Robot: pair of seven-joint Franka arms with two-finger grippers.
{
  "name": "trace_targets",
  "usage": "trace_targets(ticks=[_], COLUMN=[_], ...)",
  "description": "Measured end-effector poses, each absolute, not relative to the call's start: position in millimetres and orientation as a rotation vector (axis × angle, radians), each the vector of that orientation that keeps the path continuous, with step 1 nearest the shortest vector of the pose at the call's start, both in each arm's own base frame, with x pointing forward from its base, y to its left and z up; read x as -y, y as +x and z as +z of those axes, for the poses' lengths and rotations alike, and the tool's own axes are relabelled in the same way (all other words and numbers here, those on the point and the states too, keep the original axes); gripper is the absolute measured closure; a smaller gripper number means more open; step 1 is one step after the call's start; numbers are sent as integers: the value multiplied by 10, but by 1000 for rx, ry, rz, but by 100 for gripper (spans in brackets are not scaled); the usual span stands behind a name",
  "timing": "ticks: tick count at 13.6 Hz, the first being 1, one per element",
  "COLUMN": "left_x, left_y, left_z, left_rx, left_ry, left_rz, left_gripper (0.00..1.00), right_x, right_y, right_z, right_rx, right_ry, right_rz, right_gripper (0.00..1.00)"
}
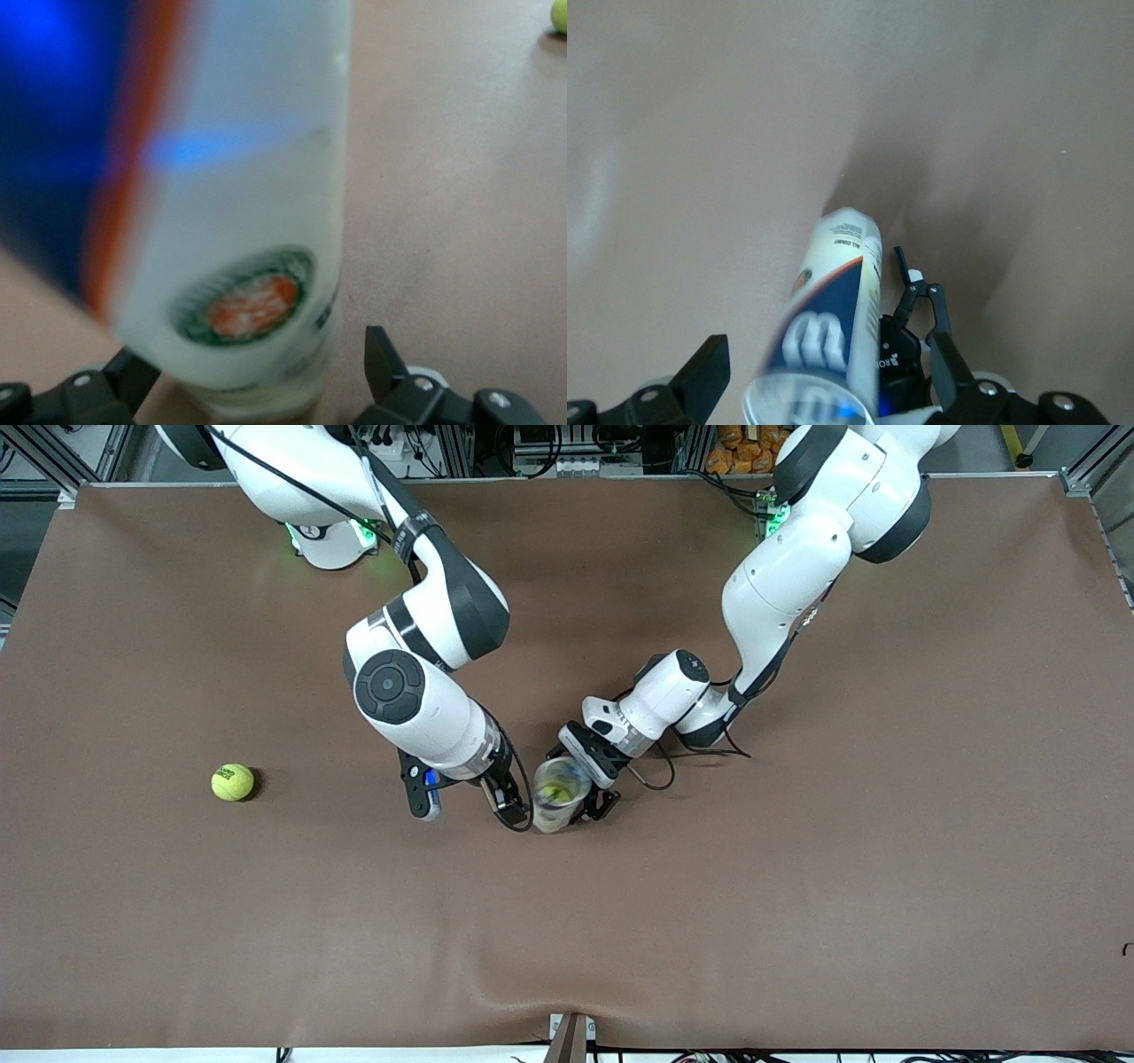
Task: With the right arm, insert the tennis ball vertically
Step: 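Release the ball into the can with the right gripper, then move the right gripper back and grasp the second tennis ball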
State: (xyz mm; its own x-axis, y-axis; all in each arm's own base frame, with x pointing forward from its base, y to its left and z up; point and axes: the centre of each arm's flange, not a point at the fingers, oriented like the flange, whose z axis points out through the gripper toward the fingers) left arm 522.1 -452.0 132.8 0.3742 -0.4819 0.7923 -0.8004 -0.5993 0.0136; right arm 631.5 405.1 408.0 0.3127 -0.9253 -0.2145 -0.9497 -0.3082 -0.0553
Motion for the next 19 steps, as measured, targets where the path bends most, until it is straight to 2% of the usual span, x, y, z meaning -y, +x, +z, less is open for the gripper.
trace_targets(ticks=[4, 9, 14, 19], left_x=[4520, 4535, 4535, 4533], left_y=[5215, 5198, 5194, 5191], left_z=[1324, 1326, 1323, 1319], left_rx=[1114, 1134, 1135, 1136], left_ry=[2243, 2232, 2232, 2233], left_rz=[1092, 1094, 1093, 1092], left_gripper=[0, 0, 0, 0], right_x=[-3711, -2345, -807, -23], right_y=[6436, 6768, 6956, 6928], right_z=[4568, 4893, 4601, 3915], right_rx=[-1739, -1402, -1032, -565], right_ry=[-2435, -2688, -2882, -3051], right_rz=[241, 293, 407, 453], right_gripper=[0, 0, 0, 0])
